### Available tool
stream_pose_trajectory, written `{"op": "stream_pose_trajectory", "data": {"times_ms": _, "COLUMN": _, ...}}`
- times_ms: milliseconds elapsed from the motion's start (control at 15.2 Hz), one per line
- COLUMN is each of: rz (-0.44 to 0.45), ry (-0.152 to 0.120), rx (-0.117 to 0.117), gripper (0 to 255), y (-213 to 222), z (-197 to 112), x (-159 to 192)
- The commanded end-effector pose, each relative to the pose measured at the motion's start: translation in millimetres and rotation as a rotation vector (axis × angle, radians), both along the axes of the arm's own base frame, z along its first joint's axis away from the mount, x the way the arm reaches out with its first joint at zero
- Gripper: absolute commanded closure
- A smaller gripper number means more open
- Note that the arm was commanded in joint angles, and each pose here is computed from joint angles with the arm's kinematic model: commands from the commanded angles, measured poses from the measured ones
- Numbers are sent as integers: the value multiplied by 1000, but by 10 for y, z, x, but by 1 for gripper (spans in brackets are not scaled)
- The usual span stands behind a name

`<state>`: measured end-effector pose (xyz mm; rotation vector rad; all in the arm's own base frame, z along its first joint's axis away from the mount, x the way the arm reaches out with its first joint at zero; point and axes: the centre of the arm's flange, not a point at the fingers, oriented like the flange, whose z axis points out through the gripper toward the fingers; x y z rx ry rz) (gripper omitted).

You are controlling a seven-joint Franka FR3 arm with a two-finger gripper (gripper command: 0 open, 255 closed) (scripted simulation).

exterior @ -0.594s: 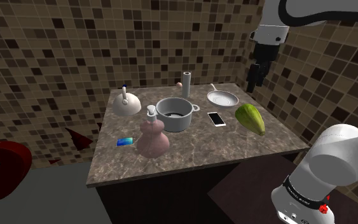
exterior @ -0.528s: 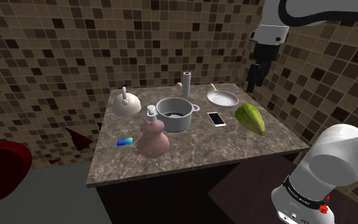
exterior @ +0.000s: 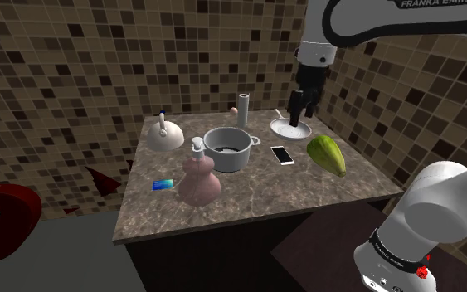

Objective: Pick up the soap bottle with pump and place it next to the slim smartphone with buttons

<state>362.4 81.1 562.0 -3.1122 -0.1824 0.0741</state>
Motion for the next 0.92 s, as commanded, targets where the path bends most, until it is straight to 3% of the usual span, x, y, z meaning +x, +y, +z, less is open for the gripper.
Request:
{"op": "stream_pose_trajectory", "data": {"times_ms": 0, "rz": -3, "ry": -3, "rx": -4, "gripper": 0, "y": 249, "z": -52, "x": 176}}
{"op": "stream_pose_trajectory", "data": {"times_ms": 858, "rz": -20, "ry": -18, "rx": -36, "gripper": 0, "y": 1567, "z": -467, "x": 1230}}
